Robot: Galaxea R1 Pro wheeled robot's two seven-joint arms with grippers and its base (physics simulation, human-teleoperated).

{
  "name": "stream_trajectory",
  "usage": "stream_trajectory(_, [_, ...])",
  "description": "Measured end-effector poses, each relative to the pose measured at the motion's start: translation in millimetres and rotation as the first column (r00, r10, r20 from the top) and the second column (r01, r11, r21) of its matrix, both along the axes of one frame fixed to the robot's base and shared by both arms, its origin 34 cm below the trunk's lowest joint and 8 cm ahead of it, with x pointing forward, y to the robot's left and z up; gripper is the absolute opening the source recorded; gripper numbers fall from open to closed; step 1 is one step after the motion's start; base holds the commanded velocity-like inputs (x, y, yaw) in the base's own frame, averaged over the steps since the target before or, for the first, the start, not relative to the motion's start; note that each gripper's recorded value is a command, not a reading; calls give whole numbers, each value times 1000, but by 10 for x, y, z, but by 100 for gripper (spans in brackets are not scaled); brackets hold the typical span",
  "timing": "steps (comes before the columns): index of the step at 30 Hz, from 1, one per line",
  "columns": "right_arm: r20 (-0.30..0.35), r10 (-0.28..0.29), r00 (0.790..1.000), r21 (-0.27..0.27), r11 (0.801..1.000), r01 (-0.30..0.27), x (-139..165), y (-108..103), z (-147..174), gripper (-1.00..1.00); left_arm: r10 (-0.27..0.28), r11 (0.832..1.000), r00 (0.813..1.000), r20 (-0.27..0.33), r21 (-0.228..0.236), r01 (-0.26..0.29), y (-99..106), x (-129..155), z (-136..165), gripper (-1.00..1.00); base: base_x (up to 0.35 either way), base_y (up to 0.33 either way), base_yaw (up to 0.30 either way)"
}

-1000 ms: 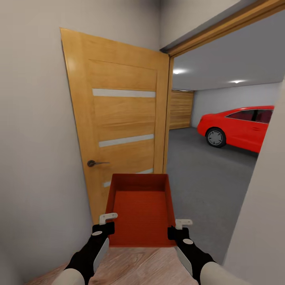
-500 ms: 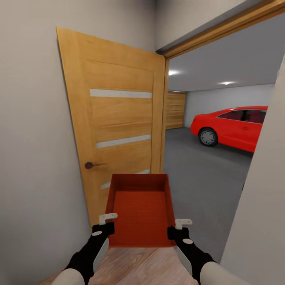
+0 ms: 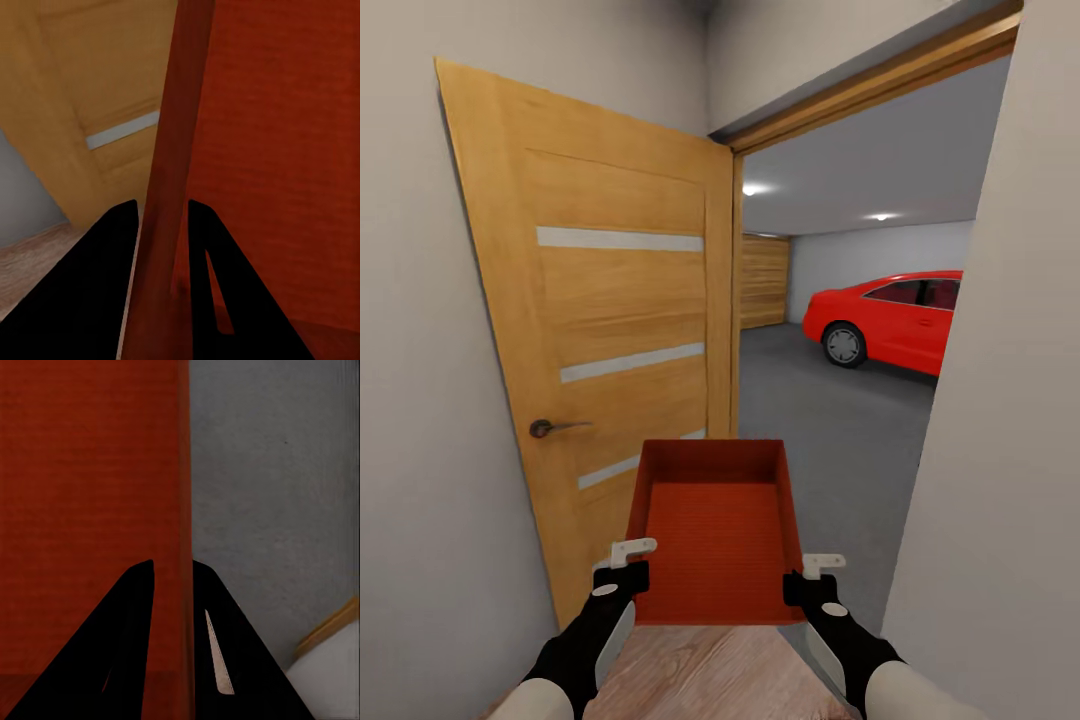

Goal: Move the two storage containers from the living room to the garage. In the garage, place one container on the floor and stack the other container on top of it (either order is fine).

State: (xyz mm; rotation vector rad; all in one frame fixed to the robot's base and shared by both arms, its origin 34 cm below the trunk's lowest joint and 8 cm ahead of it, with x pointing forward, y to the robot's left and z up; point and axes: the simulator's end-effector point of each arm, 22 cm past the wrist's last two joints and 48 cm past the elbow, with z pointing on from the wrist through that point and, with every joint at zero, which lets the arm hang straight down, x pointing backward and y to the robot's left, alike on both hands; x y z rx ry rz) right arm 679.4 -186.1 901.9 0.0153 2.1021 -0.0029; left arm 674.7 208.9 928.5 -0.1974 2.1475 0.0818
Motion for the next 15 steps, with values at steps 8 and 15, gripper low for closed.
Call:
stream_trajectory(8, [3,0,1000,0,1000,0,4,-3,20,-100,0,1000,1000,4,0,0,-3,2,21,-100,0,0,-158])
stream_trajectory(15, [5,-1,1000,1,1000,1,6,-20,21,-100,-3,1000,1000,5,3,3,-20,5,30,-100,0,0,-8])
